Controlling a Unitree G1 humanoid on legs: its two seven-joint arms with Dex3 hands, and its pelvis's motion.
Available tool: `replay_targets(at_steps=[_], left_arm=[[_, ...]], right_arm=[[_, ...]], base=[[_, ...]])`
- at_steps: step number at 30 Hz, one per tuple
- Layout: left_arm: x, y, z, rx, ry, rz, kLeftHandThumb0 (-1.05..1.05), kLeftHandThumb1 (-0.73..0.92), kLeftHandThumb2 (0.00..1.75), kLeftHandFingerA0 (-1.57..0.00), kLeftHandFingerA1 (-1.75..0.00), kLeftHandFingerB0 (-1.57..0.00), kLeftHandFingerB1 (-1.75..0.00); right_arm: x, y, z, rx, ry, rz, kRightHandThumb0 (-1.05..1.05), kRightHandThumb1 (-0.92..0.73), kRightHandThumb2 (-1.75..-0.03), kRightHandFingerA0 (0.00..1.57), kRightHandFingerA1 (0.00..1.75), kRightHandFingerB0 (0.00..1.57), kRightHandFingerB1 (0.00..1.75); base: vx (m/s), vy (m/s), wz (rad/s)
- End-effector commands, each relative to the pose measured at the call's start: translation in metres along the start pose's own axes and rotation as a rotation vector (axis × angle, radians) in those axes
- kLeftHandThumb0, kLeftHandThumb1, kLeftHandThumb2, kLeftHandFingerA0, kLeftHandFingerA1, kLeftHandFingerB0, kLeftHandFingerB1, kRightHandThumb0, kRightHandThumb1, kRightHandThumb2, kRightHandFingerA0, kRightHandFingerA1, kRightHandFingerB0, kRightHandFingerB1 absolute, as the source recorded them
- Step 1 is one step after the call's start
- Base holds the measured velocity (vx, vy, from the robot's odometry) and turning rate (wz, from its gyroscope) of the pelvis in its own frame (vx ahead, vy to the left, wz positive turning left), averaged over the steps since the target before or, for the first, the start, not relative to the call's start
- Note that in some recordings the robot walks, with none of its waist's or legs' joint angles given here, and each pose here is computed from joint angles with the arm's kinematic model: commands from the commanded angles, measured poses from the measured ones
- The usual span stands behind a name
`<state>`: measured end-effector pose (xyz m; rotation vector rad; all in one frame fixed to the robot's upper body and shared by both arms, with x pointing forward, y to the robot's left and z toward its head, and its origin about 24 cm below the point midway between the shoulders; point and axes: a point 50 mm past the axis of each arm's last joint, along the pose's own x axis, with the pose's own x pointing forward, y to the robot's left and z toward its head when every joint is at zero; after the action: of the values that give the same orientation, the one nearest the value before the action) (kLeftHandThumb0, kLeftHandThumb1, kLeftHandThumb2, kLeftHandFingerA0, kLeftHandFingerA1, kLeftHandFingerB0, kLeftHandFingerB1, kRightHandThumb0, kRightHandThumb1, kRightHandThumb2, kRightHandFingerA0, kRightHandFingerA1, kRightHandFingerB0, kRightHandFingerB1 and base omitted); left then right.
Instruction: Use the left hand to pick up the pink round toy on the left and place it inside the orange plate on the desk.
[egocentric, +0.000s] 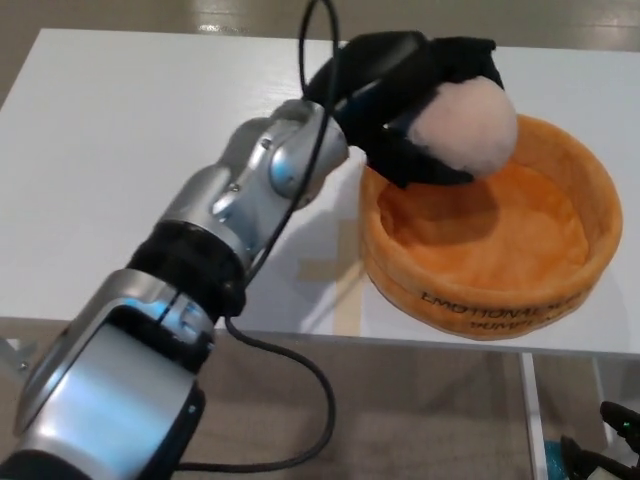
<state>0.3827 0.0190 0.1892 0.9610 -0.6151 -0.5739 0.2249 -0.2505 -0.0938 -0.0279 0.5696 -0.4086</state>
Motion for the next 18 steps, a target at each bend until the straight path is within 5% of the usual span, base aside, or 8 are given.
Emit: replay_targets(at_steps=[1, 3, 4, 5, 6, 14, 17, 18], left_arm=[[0.0079, -0.0074, 0.0051, 0.040, 0.021, -0.043, -0.28, 0.56, 0.84, -0.91, -1.28, -0.79, -0.90], [0.0084, -0.0079, 0.0055, 0.036, 0.018, -0.043, -0.28, 0.56, 0.84, -0.91, -1.28, -0.79, -0.90], [0.0070, -0.0101, 0.0047, 0.025, 0.008, -0.056, -0.36, 0.45, 0.54, -0.39, -0.39, -0.29, -0.31], [0.0066, -0.0106, 0.0044, 0.022, 0.005, -0.060, -0.36, 0.45, 0.54, -0.39, -0.39, -0.29, -0.31], [0.0071, -0.0120, 0.0031, 0.065, 0.026, -0.112, -0.65, 0.38, 0.79, 0.00, 0.00, 0.00, -0.06], [0.0090, -0.0096, 0.0046, 0.154, 0.045, -0.185, -0.73, 0.40, 0.84, 0.00, 0.00, 0.00, -0.06], [0.0097, -0.0060, 0.0076, 0.165, 0.029, -0.181, -0.76, 0.40, 0.86, 0.00, 0.00, 0.00, -0.07], [0.0102, -0.0038, 0.0098, 0.170, 0.018, -0.177, -0.76, 0.41, 0.86, 0.00, 0.00, 0.00, -0.08]], right_arm=[[-0.0014, 0.0005, -0.0044, 0.024, 0.022, -0.007, -0.30, -0.42, -0.77, 0.26, 0.85, 0.17, 0.69], [-0.0012, 0.0004, -0.0041, 0.024, 0.021, -0.006, -0.30, -0.42, -0.77, 0.26, 0.85, 0.17, 0.69], [-0.0012, 0.0005, -0.0044, 0.037, 0.024, -0.004, -0.29, -0.33, -0.94, 0.30, 0.69, 0.19, 0.61], [-0.0012, 0.0006, -0.0045, 0.041, 0.025, -0.004, -0.29, -0.33, -0.94, 0.30, 0.69, 0.19, 0.61], [-0.0012, 0.0007, -0.0044, 0.029, 0.025, -0.003, -0.31, -0.31, -0.93, 0.32, 0.70, 0.20, 0.62], [-0.0014, 0.0014, -0.0049, 0.023, 0.026, -0.001, -0.29, -0.41, -0.75, 0.28, 0.83, 0.19, 0.66], [-0.0013, 0.0015, -0.0046, 0.023, 0.025, 0.004, -0.27, -0.33, -0.94, 0.33, 0.70, 0.21, 0.62], [-0.0013, 0.0016, -0.0045, 0.028, 0.025, 0.007, -0.29, -0.42, -0.75, 0.26, 0.85, 0.18, 0.67]], base=[[0.00, 0.000, 0.00], [0.00, 0.000, 0.00], [0.00, 0.000, 0.00], [0.00, 0.000, 0.00], [0.00, 0.000, 0.00], [0.00, 0.000, 0.00], [0.00, 0.000, 0.00], [0.00, 0.000, 0.00]])
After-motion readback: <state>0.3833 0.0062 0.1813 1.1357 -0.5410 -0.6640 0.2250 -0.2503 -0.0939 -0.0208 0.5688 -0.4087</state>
